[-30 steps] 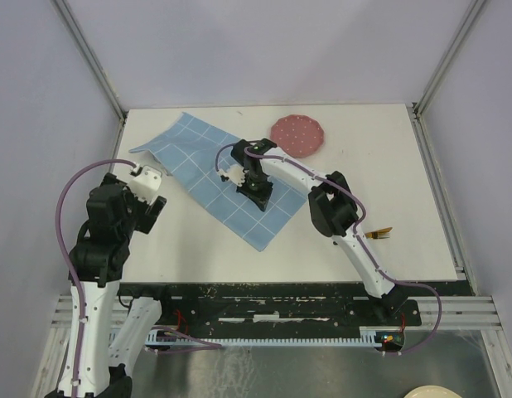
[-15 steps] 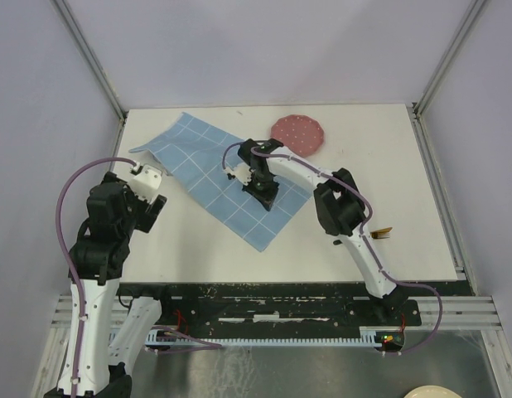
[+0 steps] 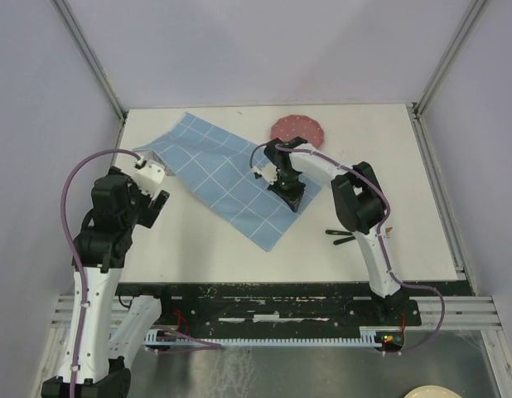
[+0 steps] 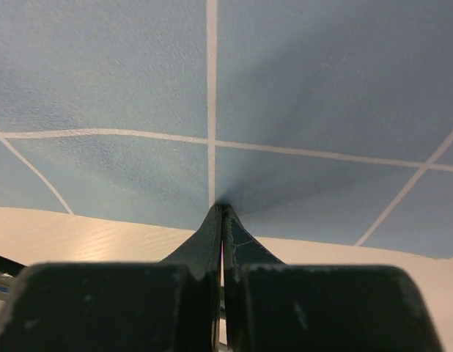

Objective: Set the dinner table for one person
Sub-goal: Adjust the napkin at the center of the board.

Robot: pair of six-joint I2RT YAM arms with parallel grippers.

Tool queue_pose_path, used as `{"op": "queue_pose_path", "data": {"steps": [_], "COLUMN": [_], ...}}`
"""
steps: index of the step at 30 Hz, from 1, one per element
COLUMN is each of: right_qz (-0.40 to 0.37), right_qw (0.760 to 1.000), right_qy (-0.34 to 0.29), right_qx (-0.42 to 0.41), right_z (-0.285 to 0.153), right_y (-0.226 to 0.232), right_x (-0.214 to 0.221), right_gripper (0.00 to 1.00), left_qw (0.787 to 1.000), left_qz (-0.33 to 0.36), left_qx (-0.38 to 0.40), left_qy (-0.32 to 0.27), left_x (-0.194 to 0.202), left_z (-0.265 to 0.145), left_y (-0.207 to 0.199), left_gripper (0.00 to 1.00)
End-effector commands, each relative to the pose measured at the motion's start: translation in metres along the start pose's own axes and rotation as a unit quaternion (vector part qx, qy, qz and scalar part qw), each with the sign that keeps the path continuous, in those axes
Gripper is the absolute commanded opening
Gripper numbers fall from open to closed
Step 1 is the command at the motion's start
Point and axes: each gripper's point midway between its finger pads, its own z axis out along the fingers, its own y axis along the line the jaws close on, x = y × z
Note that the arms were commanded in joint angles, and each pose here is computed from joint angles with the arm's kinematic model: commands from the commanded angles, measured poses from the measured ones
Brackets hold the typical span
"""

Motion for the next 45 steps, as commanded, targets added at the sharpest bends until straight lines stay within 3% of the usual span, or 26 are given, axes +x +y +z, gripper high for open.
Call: {"op": "queue_pose_path", "data": {"steps": [1, 8, 16, 22, 26, 30, 34, 45], "right_qz": [-0.007, 0.004, -0.001, -0.034, -0.034, -0.083, -0.14, -0.213], "right_qw": [0.996, 0.993, 0.995, 0.99, 0.99, 0.986, 0.975, 0.965], "right_qy": [0.059, 0.072, -0.037, 0.002, -0.061, -0.075, -0.076, -0.078], "right_qx": [0.063, 0.089, 0.09, 0.133, 0.12, 0.126, 0.156, 0.128], "right_z": [0.02, 0.013, -0.064, -0.071, -0.092, -0.112, -0.114, -0.072], "right_y": [-0.036, -0.049, -0.044, -0.059, -0.046, -0.022, 0.0, 0.084], "right_x": [0.032, 0.038, -0.004, 0.012, -0.001, -0.021, -0.044, -0.097], "right_gripper": [0.02, 0.01, 0.02, 0.02, 0.03, 0.34, 0.44, 0.46], "left_qw": [0.999, 0.999, 0.999, 0.998, 0.998, 0.998, 0.998, 0.995], "left_qz": [-0.003, 0.002, 0.011, 0.007, 0.009, 0.016, 0.003, -0.042], "left_qx": [-0.012, -0.01, -0.01, -0.008, -0.013, -0.015, -0.038, -0.095], "left_qy": [-0.046, -0.05, -0.05, -0.054, -0.053, -0.05, -0.042, 0.0], "left_x": [-0.026, -0.032, -0.032, -0.036, -0.036, -0.034, -0.027, -0.004], "left_z": [-0.001, 0.006, 0.013, 0.017, 0.016, 0.017, 0.023, 0.014], "left_y": [0.012, 0.013, 0.011, 0.011, 0.013, 0.013, 0.016, 0.029], "left_gripper": [0.99, 0.99, 0.99, 0.99, 0.99, 0.99, 0.99, 0.99]}}
